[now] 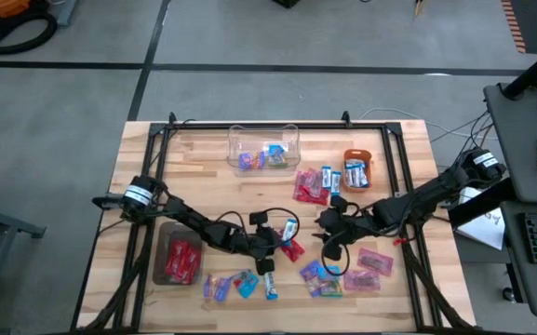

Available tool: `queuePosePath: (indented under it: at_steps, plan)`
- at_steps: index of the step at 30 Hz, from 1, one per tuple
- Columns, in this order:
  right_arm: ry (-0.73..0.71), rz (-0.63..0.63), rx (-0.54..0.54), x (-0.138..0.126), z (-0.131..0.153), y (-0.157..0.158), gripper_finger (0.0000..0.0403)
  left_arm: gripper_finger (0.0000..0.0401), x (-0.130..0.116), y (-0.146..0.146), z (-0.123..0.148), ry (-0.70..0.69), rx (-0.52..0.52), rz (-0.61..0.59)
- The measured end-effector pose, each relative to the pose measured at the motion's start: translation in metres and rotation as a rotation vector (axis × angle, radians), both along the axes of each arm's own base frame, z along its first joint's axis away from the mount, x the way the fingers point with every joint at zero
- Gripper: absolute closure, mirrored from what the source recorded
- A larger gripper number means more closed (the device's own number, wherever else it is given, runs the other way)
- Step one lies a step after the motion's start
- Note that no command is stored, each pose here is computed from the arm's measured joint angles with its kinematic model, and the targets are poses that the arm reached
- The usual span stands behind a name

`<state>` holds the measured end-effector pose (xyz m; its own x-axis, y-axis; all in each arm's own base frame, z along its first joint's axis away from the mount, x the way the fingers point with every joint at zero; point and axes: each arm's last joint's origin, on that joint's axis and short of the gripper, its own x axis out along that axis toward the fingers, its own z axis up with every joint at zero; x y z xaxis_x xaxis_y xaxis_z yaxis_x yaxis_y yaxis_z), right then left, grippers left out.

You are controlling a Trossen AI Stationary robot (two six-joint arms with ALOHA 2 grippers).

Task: Sort candy
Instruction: Put the white chocolate into the orange bin

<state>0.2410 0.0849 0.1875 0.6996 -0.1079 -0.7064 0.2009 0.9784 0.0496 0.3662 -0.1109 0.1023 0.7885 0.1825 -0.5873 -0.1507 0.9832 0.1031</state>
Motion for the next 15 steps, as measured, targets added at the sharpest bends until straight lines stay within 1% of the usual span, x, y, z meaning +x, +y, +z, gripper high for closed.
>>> queuePosePath:
  at_steps: [3, 4, 9, 15]
  plan:
    - [-0.031, -0.017, 0.004, 0.001, -0.001, 0.000, 0.0211, 0.0384, 0.000, 0.000, 0.000, 0.000, 0.000, 0.001]
    - [-0.045, -0.018, 0.008, 0.001, -0.001, 0.000, 0.0211, 0.0392, 0.000, 0.001, 0.000, 0.000, 0.001, 0.001]
    - [-0.105, -0.003, 0.018, 0.002, -0.004, 0.000, 0.0211, 0.0397, 0.000, 0.001, 0.000, -0.004, 0.013, 0.016]
    - [-0.106, 0.103, -0.066, 0.002, -0.016, 0.001, 0.0211, 0.0400, 0.000, 0.001, 0.003, -0.012, 0.015, 0.016]
